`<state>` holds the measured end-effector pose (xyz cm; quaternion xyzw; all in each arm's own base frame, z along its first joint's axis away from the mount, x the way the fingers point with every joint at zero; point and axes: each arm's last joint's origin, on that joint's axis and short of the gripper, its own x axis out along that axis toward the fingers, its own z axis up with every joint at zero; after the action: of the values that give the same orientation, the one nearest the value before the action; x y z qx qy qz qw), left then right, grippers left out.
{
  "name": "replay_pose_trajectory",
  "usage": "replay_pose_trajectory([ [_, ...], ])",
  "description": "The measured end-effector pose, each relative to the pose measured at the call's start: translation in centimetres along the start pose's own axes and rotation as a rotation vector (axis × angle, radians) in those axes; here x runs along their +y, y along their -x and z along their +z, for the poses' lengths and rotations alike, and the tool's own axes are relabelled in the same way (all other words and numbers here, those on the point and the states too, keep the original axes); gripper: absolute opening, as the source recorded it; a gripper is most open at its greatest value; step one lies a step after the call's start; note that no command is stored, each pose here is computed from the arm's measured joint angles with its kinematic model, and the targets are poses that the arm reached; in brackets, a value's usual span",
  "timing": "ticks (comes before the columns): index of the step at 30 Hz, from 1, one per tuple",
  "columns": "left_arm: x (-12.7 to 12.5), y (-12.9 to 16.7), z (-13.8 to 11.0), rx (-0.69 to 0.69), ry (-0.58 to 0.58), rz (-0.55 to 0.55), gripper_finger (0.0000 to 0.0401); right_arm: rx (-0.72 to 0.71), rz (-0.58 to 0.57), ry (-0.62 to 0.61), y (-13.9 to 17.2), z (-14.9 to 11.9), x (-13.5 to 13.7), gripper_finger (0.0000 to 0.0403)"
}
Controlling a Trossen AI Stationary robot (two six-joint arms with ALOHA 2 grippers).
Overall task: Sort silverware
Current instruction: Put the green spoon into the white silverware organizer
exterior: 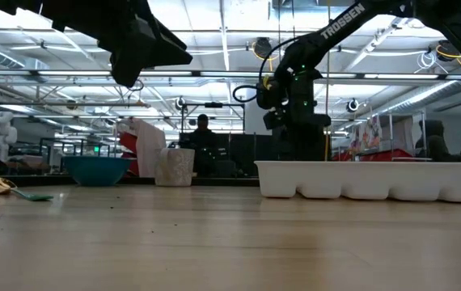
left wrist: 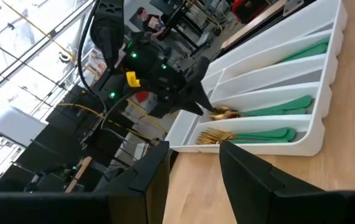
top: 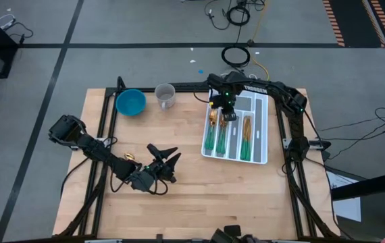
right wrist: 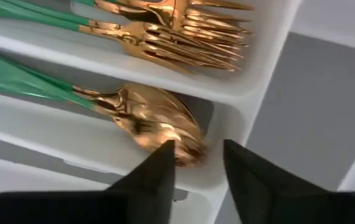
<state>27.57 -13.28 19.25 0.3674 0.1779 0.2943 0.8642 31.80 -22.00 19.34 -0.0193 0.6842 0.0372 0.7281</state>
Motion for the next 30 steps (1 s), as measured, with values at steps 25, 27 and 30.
replay_pose_trajectory([
  [25, 12.1, 1.0, -4.5, 0.325, 0.766, -0.385, 0.0148, -0.576, -0.347, -0.087, 21.3, -6.8, 10.3, 0.0186],
  [27, 12.8, 0.7, -5.4, 0.41, 0.833, -0.487, 0.0148, -0.633, -0.358, -0.092, 22.7, -7.9, 11.8, 0.0186],
  [30, 13.5, 0.5, -6.9, 0.563, 0.891, -0.49, 0.0148, -0.702, -0.362, -0.091, 24.1, -9.1, 13.6, 0.0186],
])
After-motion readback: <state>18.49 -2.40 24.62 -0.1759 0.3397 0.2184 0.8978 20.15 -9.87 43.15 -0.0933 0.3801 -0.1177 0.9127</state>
